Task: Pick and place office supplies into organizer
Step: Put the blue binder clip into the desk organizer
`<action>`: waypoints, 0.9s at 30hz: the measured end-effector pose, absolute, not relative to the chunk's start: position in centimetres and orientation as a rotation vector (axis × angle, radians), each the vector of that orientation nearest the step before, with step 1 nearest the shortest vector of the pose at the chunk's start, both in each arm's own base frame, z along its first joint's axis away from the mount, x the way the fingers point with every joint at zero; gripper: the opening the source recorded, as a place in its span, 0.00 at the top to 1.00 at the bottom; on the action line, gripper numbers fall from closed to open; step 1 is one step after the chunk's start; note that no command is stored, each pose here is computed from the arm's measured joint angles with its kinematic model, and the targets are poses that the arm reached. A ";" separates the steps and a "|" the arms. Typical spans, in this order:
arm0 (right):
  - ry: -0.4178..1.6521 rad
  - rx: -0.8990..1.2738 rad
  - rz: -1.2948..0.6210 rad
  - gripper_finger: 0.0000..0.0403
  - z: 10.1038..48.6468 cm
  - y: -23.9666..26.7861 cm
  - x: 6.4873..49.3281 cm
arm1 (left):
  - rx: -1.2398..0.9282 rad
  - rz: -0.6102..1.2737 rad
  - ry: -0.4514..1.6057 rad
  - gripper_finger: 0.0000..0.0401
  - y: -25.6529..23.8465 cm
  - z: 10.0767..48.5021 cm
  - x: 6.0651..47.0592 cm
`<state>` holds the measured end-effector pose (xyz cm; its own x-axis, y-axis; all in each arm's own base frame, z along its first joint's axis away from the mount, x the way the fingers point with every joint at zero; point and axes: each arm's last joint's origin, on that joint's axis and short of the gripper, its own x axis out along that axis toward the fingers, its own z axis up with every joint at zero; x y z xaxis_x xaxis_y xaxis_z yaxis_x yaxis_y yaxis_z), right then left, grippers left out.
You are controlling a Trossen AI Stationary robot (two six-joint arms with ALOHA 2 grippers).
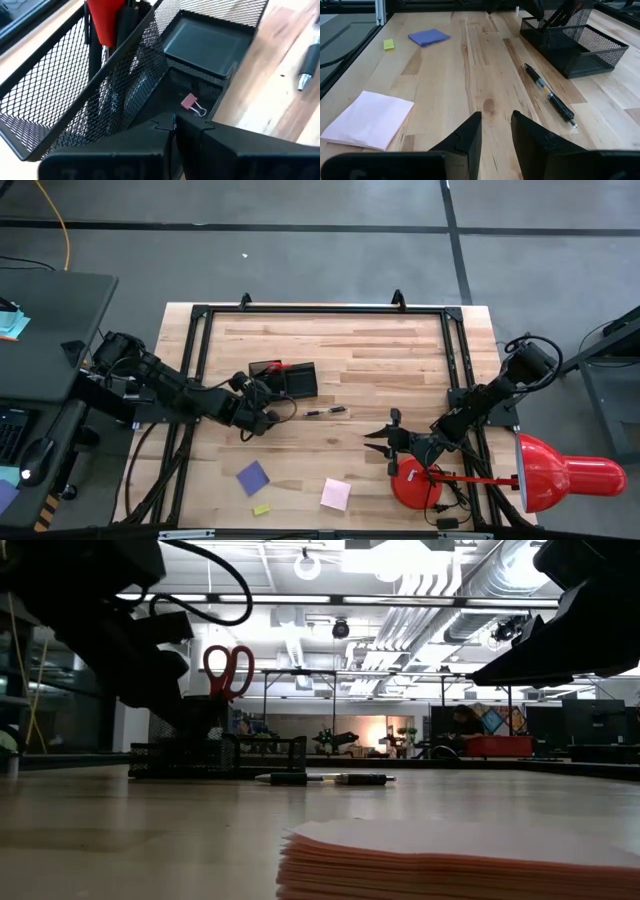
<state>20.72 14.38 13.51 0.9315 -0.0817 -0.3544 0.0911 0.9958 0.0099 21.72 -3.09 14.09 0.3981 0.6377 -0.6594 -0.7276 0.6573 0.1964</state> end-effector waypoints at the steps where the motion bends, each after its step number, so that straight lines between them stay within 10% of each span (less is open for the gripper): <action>1: 0.362 0.026 -0.088 0.76 13.5 14.4 20.7 | -0.134 0.867 0.780 0.99 -3.0 14.1 21.7; 20: 0.359 0.028 -0.097 0.76 13.5 14.4 20.7 | -0.159 0.886 0.768 0.98 -2.8 14.1 21.8; 27: 0.353 0.025 -0.112 0.76 13.5 14.3 20.7 | -0.179 0.892 0.760 0.79 -2.8 14.1 21.8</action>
<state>20.72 14.32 13.53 0.9322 -0.1051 -0.3465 0.1138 0.9935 0.0048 21.78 -2.79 14.08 0.3901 0.6372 -0.6647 -0.7579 0.6322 0.1613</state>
